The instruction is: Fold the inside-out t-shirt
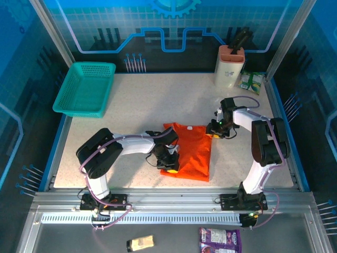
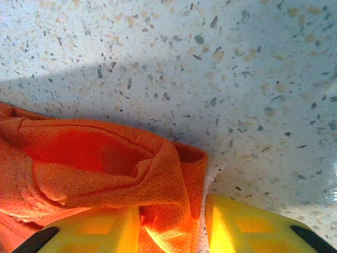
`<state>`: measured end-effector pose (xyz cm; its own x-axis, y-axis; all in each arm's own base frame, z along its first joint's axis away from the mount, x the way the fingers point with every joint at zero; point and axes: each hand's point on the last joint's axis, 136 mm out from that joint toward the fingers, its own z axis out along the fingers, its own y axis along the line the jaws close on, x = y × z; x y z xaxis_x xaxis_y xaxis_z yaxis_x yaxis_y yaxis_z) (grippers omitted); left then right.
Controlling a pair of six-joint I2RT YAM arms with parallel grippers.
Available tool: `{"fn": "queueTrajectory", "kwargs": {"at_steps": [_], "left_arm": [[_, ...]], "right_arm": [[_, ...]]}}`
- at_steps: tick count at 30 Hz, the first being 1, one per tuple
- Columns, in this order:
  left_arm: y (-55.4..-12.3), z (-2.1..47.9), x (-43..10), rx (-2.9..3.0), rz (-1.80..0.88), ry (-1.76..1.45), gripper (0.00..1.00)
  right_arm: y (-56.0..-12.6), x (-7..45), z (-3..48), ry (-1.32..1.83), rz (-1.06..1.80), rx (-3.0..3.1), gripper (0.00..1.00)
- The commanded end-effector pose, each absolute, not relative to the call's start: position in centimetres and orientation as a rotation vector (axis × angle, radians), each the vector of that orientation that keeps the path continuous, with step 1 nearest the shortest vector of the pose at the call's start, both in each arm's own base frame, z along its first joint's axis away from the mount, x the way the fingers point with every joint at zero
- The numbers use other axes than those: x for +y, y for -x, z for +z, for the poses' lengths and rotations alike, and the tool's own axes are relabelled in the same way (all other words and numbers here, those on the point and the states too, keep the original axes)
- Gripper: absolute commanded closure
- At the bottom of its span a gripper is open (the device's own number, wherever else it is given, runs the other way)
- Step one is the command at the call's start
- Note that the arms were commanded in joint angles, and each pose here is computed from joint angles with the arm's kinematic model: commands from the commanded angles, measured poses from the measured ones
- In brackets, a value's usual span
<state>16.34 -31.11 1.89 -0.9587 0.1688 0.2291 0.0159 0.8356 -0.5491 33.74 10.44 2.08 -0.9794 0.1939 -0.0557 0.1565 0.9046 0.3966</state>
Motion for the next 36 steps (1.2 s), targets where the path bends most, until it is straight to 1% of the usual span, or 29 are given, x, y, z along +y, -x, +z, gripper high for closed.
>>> {"fn": "queueTrajectory", "kwargs": {"at_steps": [1,6,16,18,22,25,27,30,32,36], "left_arm": [[-15.6,1.4,-29.9,-2.76,0.741,0.1,0.93],[-15.6,1.4,-29.9,-2.759,0.745,0.1,0.93],[-15.8,1.6,-30.0,-2.762,0.749,0.1,0.93],[-15.7,1.6,-30.0,-2.762,0.746,0.097,0.93],[-15.9,2.1,-30.1,-2.773,0.76,0.101,0.93],[-16.5,3.2,-30.4,-2.799,0.792,0.106,0.9],[-17.2,4.3,-30.6,-2.829,0.822,0.114,0.85],[-18.9,6.6,-30.7,-2.895,0.88,0.115,0.79],[-20.8,8.1,-30.2,-2.951,0.908,0.083,0.75],[-25.1,9.6,-27.1,-3.084,0.901,-0.057,0.73]], "right_arm": [[-33.9,10.1,1.8,-0.303,0.608,2.991,0.62],[-34.2,10.9,1.9,-0.321,0.687,2.976,0.65],[-34.7,11.0,2.8,-0.333,0.7,2.941,0.81],[-34.8,10.9,3.1,-0.333,0.693,2.935,0.85],[-35.0,10.7,3.8,-0.326,0.679,2.921,0.99],[-35.1,10.6,4.1,-0.31,0.665,2.923,1.0],[-35.1,10.5,4.3,-0.295,0.653,2.93,1.0],[-35.2,10.0,4.4,-0.266,0.607,2.944,1.0],[-35.1,9.3,4.3,-0.243,0.536,2.971,1.0],[-35.4,8.5,4.3,-0.116,0.443,3.005,1.0]]}}
